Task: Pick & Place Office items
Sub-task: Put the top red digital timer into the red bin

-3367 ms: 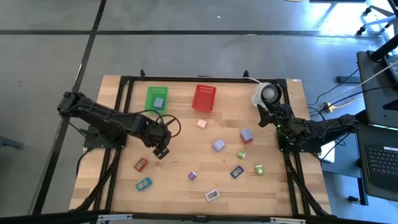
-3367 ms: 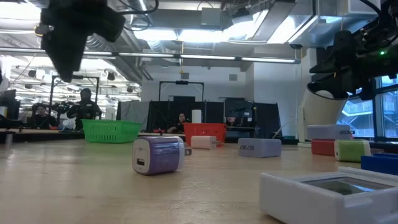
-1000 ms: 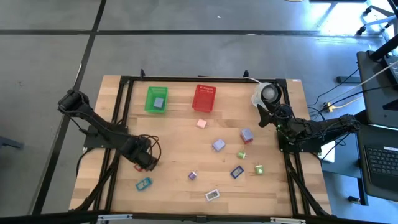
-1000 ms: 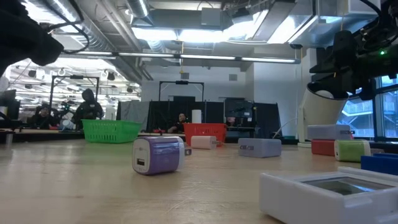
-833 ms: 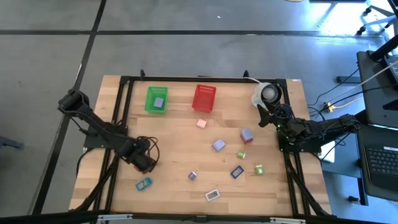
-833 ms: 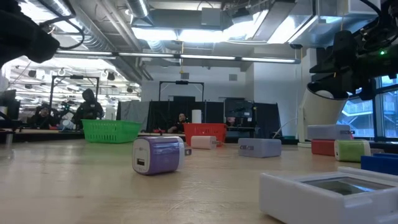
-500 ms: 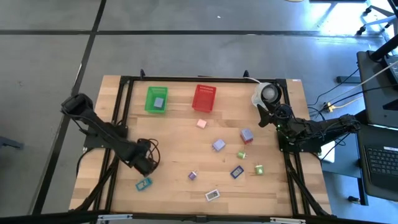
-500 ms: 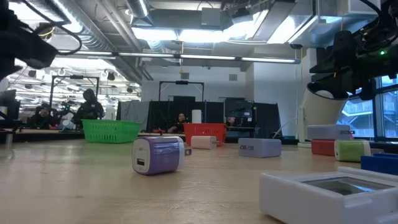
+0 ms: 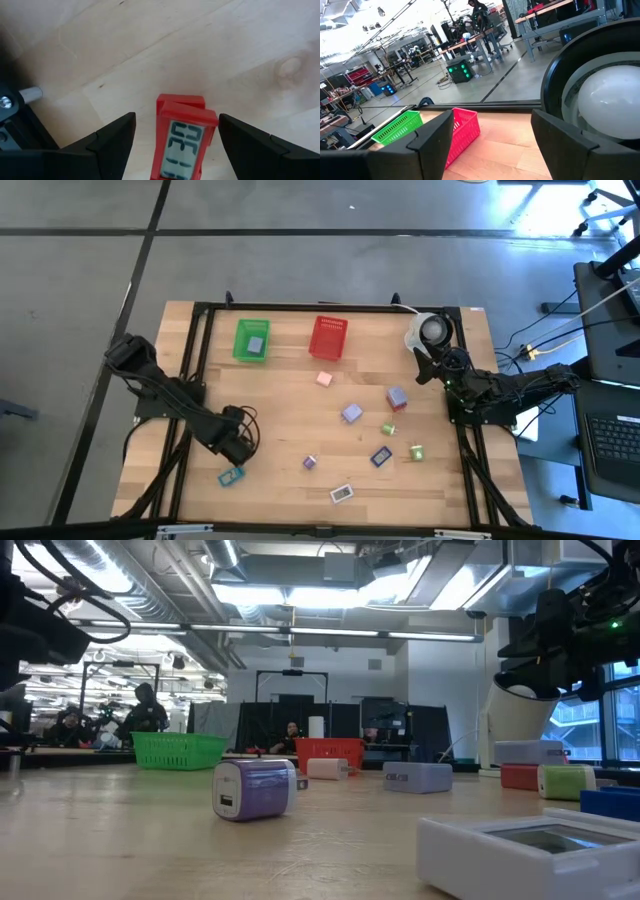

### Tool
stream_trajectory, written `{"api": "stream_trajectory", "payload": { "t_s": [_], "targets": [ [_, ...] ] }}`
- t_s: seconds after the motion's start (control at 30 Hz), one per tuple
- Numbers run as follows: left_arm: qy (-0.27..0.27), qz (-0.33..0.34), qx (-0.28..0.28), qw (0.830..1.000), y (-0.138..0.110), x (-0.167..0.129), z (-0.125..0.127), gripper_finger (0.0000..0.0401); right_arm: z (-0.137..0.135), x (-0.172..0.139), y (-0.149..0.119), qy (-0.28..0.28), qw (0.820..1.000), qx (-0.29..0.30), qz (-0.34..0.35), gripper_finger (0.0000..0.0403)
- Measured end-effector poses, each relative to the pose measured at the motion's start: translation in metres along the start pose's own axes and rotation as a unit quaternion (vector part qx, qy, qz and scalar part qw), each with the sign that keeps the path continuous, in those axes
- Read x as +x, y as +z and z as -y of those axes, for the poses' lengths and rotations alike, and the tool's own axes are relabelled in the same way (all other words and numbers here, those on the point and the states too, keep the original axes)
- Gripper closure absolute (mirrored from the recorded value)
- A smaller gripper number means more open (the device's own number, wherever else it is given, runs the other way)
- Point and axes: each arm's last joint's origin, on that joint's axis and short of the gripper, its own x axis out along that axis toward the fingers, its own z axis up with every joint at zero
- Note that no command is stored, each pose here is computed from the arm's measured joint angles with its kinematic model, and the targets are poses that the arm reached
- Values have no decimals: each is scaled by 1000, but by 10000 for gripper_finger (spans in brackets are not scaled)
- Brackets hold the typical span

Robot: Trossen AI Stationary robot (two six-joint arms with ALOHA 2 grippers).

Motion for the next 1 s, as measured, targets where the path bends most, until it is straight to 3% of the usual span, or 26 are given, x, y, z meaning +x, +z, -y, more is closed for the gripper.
{"api": "stream_trajectory", "payload": {
  "t_s": [0.27, 0.63, 1.0],
  "targets": [
    [7, -2, 7, 1000, 0, 3, 1, 160, 0, 0, 0, 0, 1000, 0, 0, 133],
    [-2, -4, 6, 1000, 0, 2, 3, 242, 0, 0, 0, 0, 1000, 0, 0, 133],
    [-24, -5, -4, 1000, 5, -8, 0, 246, 0, 0, 0, 0, 1000, 0, 0, 133]
  ]
}}
